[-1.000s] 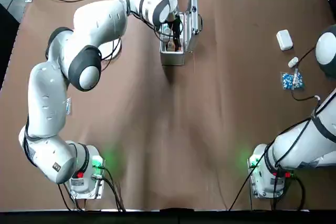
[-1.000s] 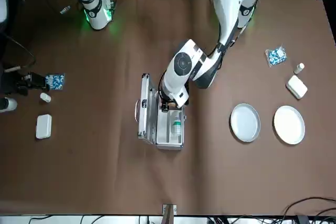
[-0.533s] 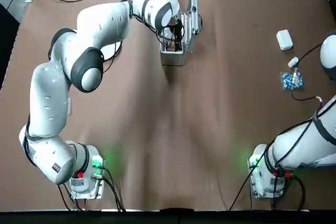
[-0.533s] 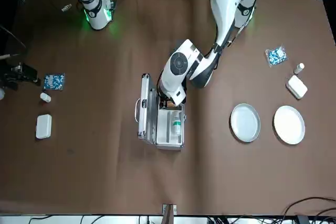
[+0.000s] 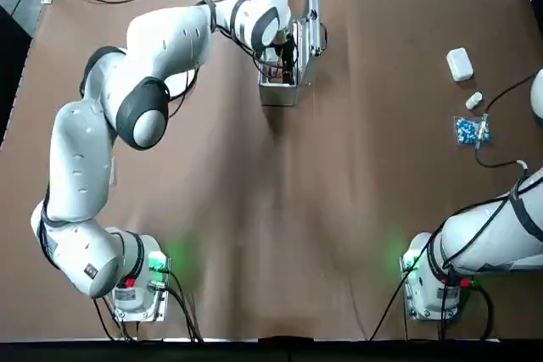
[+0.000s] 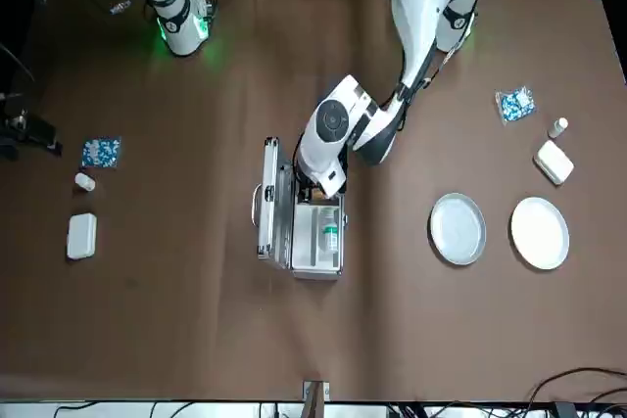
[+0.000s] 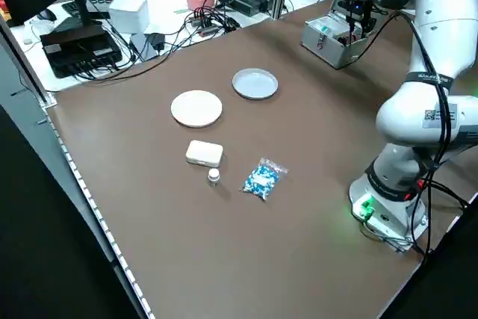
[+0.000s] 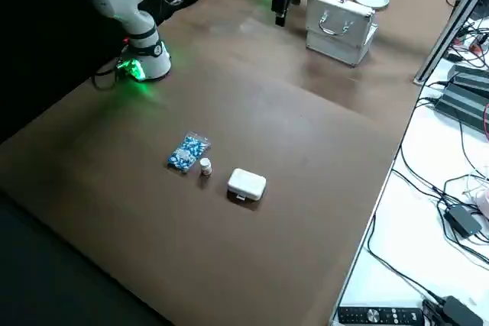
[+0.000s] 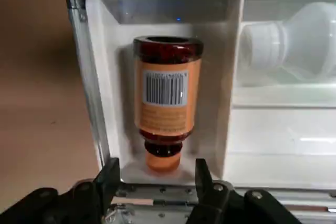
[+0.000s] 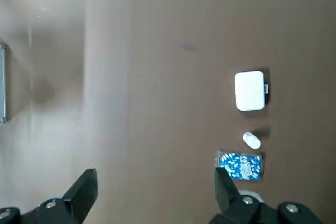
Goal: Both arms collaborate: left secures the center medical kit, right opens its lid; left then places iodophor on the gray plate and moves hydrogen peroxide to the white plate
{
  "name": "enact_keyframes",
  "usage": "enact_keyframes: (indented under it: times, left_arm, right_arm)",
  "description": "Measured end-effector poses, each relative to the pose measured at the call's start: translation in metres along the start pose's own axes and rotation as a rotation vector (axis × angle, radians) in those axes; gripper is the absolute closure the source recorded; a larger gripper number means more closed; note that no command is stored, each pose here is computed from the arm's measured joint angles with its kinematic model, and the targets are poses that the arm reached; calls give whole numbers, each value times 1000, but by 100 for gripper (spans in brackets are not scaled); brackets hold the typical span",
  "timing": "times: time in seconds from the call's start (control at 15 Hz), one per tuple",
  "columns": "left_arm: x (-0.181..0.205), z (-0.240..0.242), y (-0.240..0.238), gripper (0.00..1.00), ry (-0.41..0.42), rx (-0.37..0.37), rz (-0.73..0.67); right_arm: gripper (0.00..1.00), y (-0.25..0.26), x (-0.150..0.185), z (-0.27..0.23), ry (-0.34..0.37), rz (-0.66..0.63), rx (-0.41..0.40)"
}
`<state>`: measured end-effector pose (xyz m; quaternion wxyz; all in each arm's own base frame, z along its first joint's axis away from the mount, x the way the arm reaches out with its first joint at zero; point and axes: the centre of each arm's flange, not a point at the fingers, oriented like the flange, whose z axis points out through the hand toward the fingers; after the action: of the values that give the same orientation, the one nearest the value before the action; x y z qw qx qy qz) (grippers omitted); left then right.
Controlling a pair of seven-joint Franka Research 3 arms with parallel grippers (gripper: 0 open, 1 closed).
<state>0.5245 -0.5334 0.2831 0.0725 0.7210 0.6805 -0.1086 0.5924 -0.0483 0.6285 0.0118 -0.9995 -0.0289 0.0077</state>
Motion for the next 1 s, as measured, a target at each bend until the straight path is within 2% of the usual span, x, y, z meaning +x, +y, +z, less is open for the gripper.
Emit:
enact_keyframes:
  times: [0.27, 1.0]
  left_arm:
    - [0, 1, 0, 34, 4, -2, -10]
    - [9, -1, 8, 36, 17, -17, -37]
  right_arm:
    - [2, 4, -10, 0, 12, 2, -25]
    - [2, -1, -14, 2, 31, -8, -27]
